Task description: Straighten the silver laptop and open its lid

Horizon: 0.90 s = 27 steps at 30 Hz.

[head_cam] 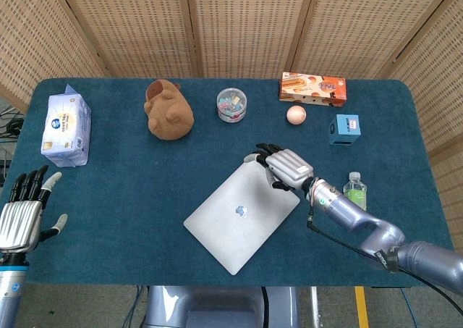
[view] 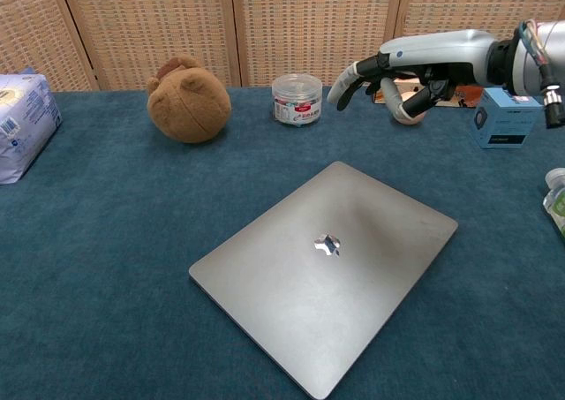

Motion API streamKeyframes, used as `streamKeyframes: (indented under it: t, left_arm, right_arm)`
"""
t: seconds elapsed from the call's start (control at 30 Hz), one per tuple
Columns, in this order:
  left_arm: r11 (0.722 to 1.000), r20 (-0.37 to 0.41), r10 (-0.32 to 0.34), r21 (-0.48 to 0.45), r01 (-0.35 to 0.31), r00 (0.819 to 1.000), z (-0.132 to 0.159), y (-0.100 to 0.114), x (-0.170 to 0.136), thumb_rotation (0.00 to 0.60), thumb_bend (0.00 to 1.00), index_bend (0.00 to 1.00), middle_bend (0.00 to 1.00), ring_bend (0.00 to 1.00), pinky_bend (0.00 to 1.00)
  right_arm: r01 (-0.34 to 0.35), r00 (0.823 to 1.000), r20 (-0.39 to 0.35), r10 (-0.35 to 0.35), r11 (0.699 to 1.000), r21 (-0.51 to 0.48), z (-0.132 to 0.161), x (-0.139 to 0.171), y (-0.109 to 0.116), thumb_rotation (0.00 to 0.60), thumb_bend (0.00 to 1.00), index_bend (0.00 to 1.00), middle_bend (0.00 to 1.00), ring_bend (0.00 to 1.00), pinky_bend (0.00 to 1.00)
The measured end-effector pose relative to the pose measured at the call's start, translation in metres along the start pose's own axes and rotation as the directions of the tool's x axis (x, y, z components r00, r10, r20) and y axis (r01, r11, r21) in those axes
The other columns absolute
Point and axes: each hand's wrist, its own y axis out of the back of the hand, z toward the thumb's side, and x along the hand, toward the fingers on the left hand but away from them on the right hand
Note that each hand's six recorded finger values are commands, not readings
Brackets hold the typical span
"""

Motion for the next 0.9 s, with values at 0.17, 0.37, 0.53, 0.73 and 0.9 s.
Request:
streamKeyframes:
  t: [0.17,0.37,0.53,0.73,0.9]
  left_arm:
    - [1.000,0.002,-0.004,0.003,0.004,1.000,0.001,-0.001,0.001,0.600,0.31,0.11,0.00,0.00,0.00]
    - [1.000,-0.010,-0.007,0.005,0.007,1.000,-0.002,-0.001,0.000,0.600,0.31,0.11,0.00,0.00,0.00]
    - [1.000,-0.018,-0.011,0.006,0.011,1.000,-0.004,-0.002,-0.001,0.600,0.31,0.11,0.00,0.00,0.00]
    - [1.000,-0.030,-0.017,0.003,0.017,0.999,-0.008,-0.004,-0.002,0.600,0.31,0.11,0.00,0.00,0.00]
    - [1.000,-0.037,-0.019,0.001,0.019,0.999,-0.010,-0.005,-0.002,0.600,0.31,0.11,0.00,0.00,0.00]
  right_arm:
    - [-0.030,0.999,0.013,0.030,1.000,0.001,-0.003,-0.011,-0.009,0.600,1.00,0.20,0.23,0.06,0.09]
    - [-0.068,0.997,0.032,0.068,0.998,0.010,-0.005,-0.032,-0.020,0.600,1.00,0.20,0.22,0.06,0.09]
    - [-0.086,0.996,0.038,0.085,0.996,0.019,-0.005,-0.041,-0.026,0.600,1.00,0.20,0.21,0.06,0.09]
    - [-0.108,0.993,0.058,0.105,0.993,0.038,-0.009,-0.052,-0.032,0.600,1.00,0.20,0.21,0.06,0.09]
    - [-0.127,0.989,0.076,0.123,0.991,0.045,-0.011,-0.063,-0.038,0.600,1.00,0.20,0.21,0.06,0.09]
